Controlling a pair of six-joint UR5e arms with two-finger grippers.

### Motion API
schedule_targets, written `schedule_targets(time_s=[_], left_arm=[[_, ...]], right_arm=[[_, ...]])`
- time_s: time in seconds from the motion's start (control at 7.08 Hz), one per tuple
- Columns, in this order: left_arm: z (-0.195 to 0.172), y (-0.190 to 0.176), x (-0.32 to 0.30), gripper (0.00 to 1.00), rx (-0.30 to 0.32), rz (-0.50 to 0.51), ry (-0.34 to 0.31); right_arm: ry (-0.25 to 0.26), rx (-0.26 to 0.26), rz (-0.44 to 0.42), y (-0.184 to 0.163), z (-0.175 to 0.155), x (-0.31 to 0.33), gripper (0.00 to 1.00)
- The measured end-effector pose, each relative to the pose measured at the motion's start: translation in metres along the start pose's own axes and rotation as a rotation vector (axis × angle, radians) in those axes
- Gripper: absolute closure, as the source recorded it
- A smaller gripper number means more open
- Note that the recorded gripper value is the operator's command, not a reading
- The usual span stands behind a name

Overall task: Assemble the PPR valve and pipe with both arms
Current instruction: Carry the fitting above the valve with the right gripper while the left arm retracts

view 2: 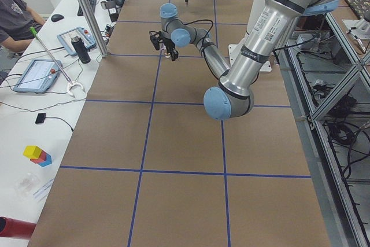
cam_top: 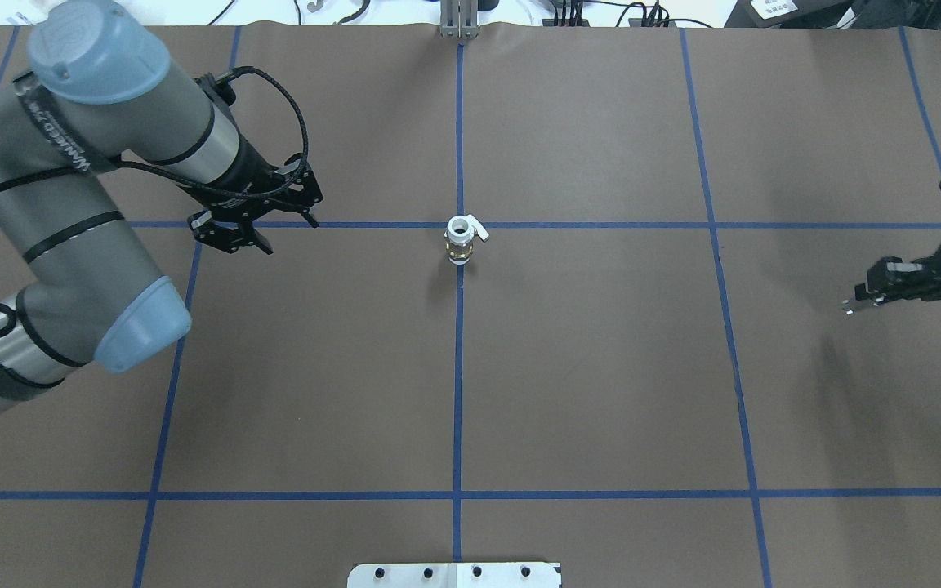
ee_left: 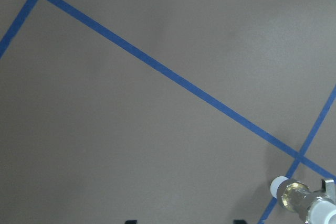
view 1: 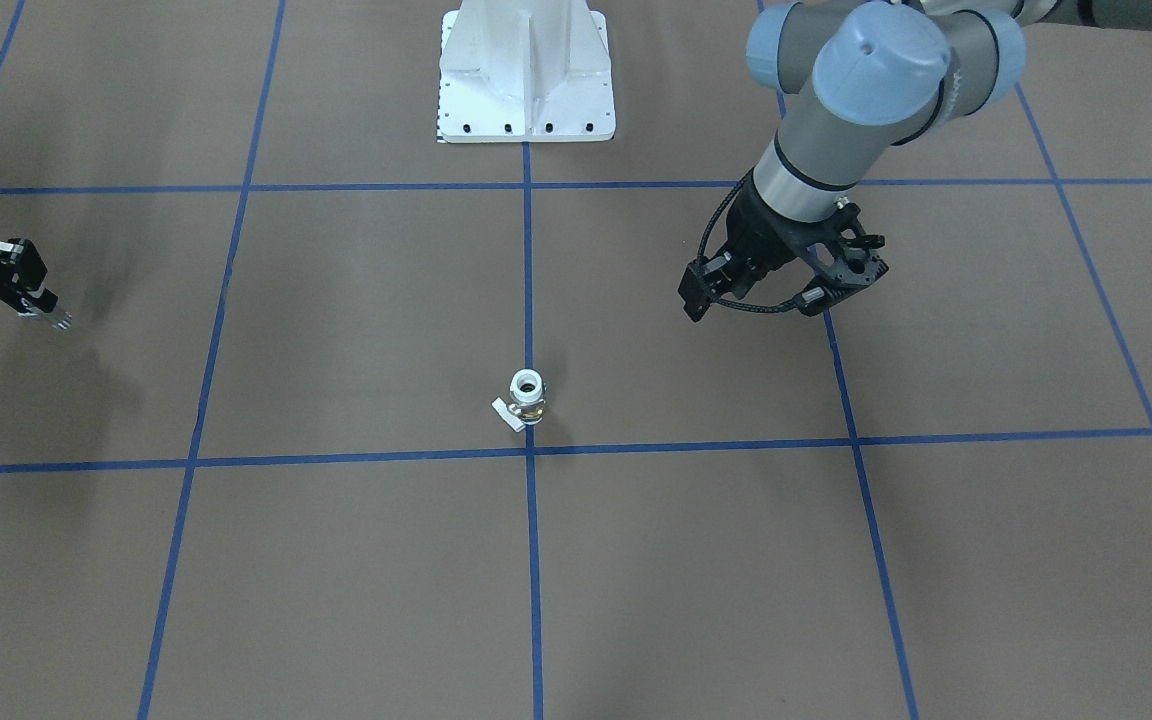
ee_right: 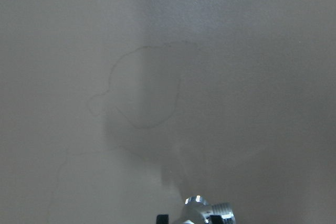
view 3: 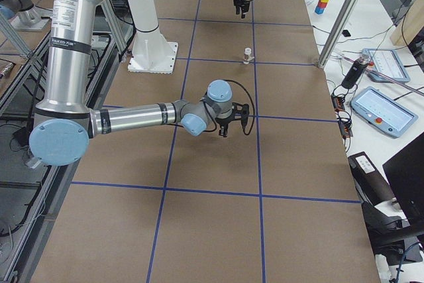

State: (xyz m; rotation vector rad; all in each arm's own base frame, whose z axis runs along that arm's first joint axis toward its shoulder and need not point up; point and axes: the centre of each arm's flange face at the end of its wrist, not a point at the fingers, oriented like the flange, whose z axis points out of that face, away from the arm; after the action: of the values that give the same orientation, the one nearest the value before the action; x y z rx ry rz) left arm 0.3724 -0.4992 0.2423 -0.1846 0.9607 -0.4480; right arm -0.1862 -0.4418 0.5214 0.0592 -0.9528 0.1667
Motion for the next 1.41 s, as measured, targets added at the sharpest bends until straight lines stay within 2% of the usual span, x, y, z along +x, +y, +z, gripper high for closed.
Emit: schedule_targets(time_s=[0.14,0.28,0.42,0.57,0.71,0.99,1.13,1.41], left_arm=[[-0.007,-0.014,-0.037,0.19,-0.015,0.094,-0.016],[-0.015,-0.034,-0.075,0.00,-0.028,0.188,-0.031],[-0.022,-0.054,-0.110,0.00,-0.034,0.273,-0.045],[-0.029,-0.072,-0.141,0.00,-0.030,0.332,-0.060],[-0.035,-0.086,-0.165,0.00,-0.023,0.366,-0.075],[-0.039,-0.100,-0.190,0.00,-0.016,0.384,-0.092],[-0.041,-0.104,-0.200,0.00,-0.013,0.390,-0.097],[-0.043,-0.111,-0.217,0.00,-0.015,0.444,-0.111]], right_arm=[[-0.002,0.004,0.032,-0.028,-0.007,-0.053,1.00],[0.005,0.000,0.070,-0.055,-0.017,-0.116,1.00],[0.020,-0.008,0.116,-0.071,-0.026,-0.194,1.00],[0.040,-0.006,0.159,-0.067,-0.027,-0.277,1.00],[0.044,0.002,0.195,-0.056,-0.021,-0.350,1.00],[0.033,-0.003,0.258,-0.056,-0.008,-0.465,1.00],[0.038,-0.006,0.266,-0.055,0.000,-0.496,1.00],[0.049,0.006,0.256,-0.047,0.014,-0.517,1.00]])
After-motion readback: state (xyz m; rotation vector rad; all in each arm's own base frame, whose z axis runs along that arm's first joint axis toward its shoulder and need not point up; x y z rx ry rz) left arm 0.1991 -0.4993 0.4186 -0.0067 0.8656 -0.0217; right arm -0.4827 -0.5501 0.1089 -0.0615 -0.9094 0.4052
